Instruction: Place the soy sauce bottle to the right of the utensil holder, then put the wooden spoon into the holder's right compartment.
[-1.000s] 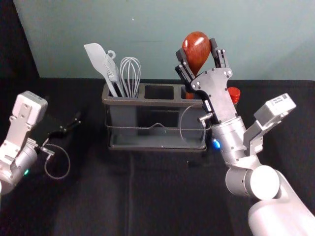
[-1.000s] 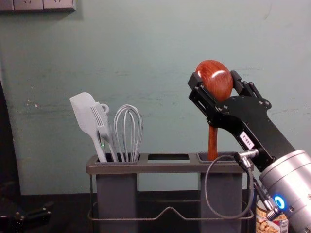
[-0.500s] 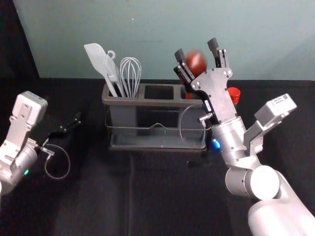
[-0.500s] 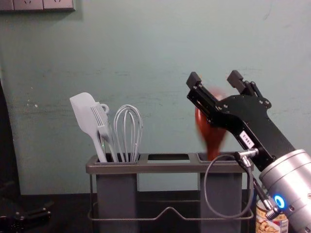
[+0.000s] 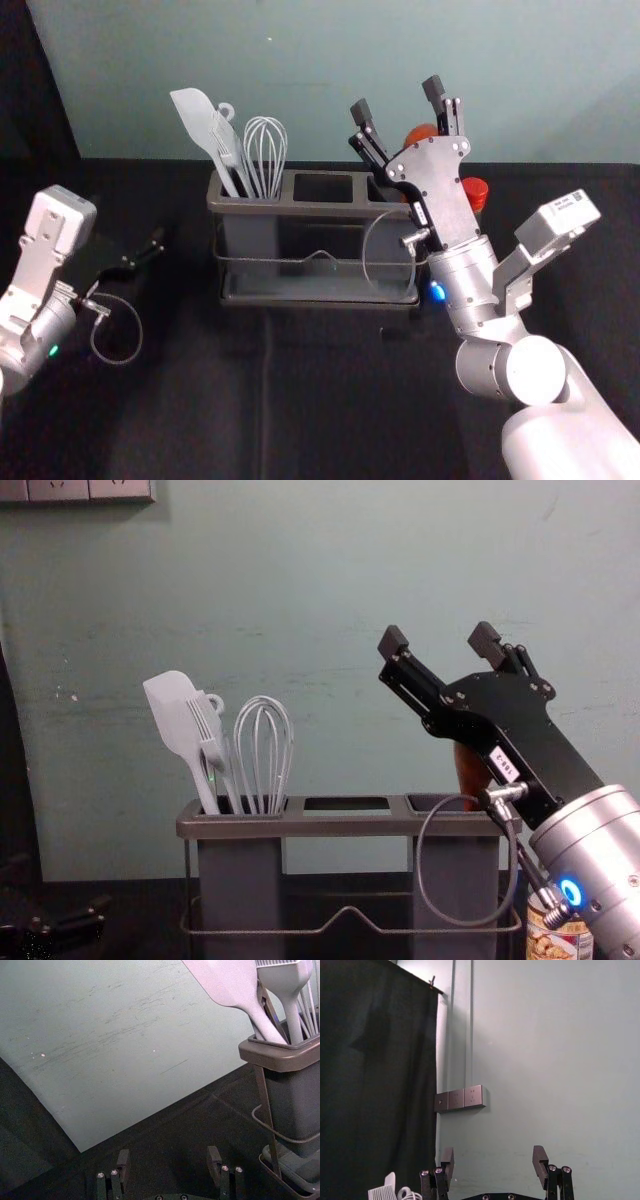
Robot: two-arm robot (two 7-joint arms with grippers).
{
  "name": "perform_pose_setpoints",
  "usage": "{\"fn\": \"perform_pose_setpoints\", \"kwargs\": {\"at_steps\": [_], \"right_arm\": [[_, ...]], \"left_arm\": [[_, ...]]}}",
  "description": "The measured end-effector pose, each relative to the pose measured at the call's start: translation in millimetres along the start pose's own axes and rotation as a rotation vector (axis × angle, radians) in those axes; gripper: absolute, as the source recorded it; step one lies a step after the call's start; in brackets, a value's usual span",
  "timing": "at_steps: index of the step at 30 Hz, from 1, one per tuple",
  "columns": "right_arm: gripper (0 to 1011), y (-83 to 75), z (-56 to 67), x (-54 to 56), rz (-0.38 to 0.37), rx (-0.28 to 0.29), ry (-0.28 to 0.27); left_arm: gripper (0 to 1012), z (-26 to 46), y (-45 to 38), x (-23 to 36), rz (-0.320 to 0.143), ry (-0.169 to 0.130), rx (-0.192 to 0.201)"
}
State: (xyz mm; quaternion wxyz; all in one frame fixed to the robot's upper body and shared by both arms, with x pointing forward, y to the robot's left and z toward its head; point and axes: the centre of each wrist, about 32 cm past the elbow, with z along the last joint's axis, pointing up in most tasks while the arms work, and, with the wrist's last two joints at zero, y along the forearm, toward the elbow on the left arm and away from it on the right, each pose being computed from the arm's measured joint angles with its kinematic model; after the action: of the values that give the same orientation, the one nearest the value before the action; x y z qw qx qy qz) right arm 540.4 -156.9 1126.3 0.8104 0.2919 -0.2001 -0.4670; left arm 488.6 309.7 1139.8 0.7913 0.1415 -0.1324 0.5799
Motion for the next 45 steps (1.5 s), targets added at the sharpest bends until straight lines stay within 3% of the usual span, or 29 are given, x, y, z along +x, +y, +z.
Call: {"fn": "perform_pose_setpoints", "kwargs": {"at_steps": [8, 19, 25, 33, 39, 42, 45], "right_arm": [[1003, 3.5, 4.5, 0.9, 0.003, 0.016, -0.008], [1003, 32.0, 43.2, 20.1, 0.088, 0.087, -0.126], [1003, 43.6, 72.0, 43.9, 0.102, 0.125, -0.184], [1003, 33.3, 96.0, 75.1, 0.040, 0.136, -0.231], [1002, 11.2, 111.2, 100.2, -0.009, 0.062, -0.262], [1003, 4.1, 113.3, 105.4, -0.021, 0.030, -0.268], [1002, -14.1, 116.4, 114.5, -0.048, -0.075, -0.283]], "left_arm": [[1000, 0.0, 0.0, 0.0, 0.000, 0.000, 0.000], [1000, 0.0, 0.0, 0.0, 0.000, 0.000, 0.000], [1000, 0.0, 0.0, 0.0, 0.000, 0.000, 0.000], [1000, 0.0, 0.0, 0.0, 0.000, 0.000, 0.000], [1000, 0.0, 0.0, 0.0, 0.000, 0.000, 0.000], [1000, 0.0, 0.0, 0.0, 0.000, 0.000, 0.000], [1000, 0.0, 0.0, 0.0, 0.000, 0.000, 0.000]]}}
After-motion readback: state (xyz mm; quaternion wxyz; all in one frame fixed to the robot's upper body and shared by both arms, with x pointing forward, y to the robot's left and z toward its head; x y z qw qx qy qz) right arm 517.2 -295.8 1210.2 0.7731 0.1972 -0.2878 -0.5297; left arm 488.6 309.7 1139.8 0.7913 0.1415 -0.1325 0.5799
